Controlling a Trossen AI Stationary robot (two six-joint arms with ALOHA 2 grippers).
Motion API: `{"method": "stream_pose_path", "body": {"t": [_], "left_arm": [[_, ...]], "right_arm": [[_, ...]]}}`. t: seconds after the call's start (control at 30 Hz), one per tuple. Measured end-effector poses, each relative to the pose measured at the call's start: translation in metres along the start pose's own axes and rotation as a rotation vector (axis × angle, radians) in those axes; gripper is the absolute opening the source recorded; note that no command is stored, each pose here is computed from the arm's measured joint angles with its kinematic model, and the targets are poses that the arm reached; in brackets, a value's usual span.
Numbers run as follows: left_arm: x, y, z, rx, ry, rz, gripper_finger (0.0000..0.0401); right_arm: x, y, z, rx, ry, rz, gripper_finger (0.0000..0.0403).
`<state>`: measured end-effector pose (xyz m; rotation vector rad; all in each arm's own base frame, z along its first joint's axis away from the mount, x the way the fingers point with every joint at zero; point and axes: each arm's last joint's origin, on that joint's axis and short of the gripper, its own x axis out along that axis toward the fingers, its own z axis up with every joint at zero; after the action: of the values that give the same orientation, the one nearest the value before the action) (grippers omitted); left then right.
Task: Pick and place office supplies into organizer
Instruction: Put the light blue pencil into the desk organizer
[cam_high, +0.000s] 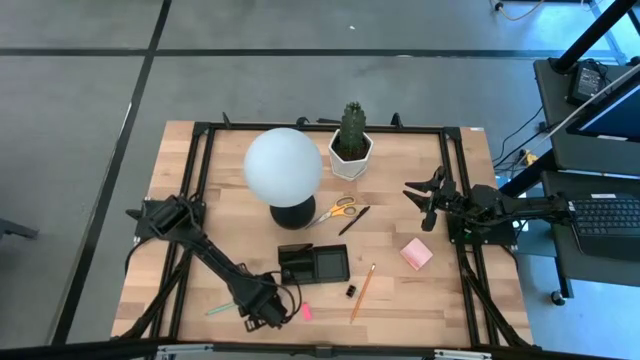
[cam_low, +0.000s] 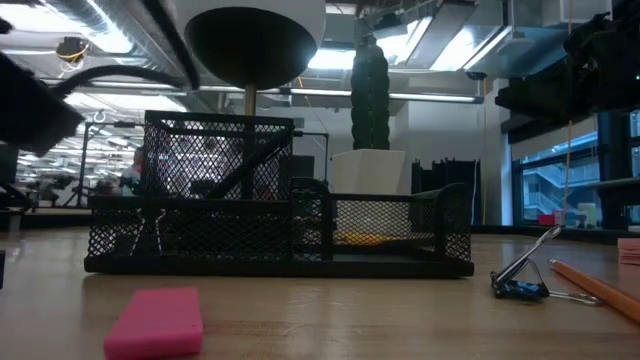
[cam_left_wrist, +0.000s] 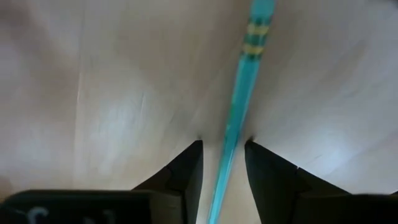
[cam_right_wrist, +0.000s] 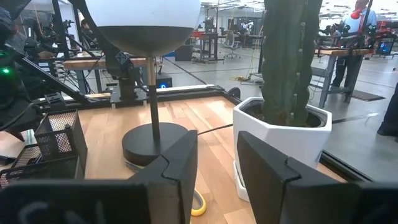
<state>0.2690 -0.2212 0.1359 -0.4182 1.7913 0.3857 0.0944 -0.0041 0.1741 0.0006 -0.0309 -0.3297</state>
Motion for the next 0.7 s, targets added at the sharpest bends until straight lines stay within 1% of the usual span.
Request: {"method": "stream_pose_path", "body": {"t": [0.1,0.3,0.7], "left_arm": [[-0.001,0.0,0.006,0.025,-0.014,-0.02,0.0121],[-0.004,0.003,0.014,0.065,-0.033,-0.025,0.0121],[-0.007,0.008,0.027,0.035,-0.072,-0.025,0.0121]], "right_arm": [[0.0,0.0,0.0,0.0,0.0,0.0,0.0119],[0.0,0.0,0.0,-0.001,0.0,0.0,0.0119],[0.0,0.0,0.0,-0.001,-0.001,0.0,0.0119]]}}
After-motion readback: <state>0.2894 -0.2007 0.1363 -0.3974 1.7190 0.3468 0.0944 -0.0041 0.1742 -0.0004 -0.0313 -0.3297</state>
